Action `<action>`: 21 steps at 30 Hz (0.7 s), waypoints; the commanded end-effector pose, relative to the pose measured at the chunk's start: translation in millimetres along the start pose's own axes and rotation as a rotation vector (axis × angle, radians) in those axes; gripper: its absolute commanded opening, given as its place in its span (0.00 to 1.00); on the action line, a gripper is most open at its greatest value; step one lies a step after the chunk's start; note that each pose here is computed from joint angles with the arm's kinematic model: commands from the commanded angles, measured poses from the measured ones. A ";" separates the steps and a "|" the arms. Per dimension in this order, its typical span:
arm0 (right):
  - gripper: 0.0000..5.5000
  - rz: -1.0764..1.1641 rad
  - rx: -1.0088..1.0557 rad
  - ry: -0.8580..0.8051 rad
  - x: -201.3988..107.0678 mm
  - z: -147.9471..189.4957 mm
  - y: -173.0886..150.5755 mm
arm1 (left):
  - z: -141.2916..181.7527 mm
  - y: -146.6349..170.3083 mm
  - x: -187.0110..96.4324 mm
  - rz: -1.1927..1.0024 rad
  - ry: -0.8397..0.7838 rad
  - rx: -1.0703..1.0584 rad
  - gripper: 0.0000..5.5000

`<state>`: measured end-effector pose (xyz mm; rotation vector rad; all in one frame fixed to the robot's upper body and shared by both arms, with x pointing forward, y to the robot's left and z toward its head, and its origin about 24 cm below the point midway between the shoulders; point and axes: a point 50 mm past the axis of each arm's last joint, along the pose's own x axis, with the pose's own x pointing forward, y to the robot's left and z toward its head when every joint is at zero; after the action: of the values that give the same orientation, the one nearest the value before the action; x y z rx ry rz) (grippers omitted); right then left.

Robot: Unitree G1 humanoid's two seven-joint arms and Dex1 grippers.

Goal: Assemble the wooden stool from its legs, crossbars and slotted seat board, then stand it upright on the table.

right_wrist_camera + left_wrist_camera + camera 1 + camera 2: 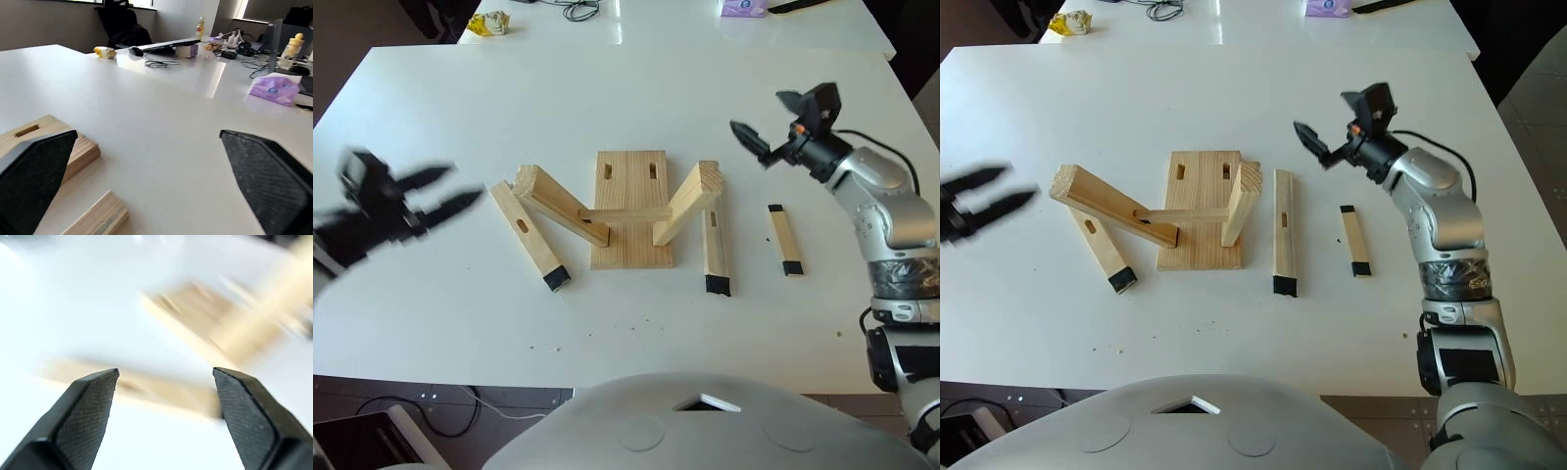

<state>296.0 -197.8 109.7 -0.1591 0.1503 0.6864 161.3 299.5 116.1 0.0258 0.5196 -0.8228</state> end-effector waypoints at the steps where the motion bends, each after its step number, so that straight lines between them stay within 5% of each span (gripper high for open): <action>1: 0.98 0.150 -0.054 0.040 -1.8 -8.5 16.1 | -7.5 -16.8 13.1 -0.155 0.061 0.029 0.65; 5: 0.98 0.253 -0.063 0.043 4.5 -13.0 26.9 | -36.6 -15.7 2.4 -0.164 0.178 -0.010 0.65; 12: 0.98 0.406 -0.052 0.010 21.4 -10.7 47.7 | -7.6 -52.0 61.8 -0.344 -0.025 0.059 0.65; 15: 0.91 0.420 -0.068 0.019 32.6 -9.3 44.0 | 0.7 -54.8 75.0 -0.320 -0.090 0.067 0.64; 21: 0.73 0.555 -0.081 -0.005 36.8 -1.1 46.3 | -4.1 -56.0 91.8 -0.327 -0.094 0.077 0.47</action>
<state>291.8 -144.1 93.2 -0.1854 0.1733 1.2000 170.7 201.3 89.1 -0.0399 0.3874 -1.1559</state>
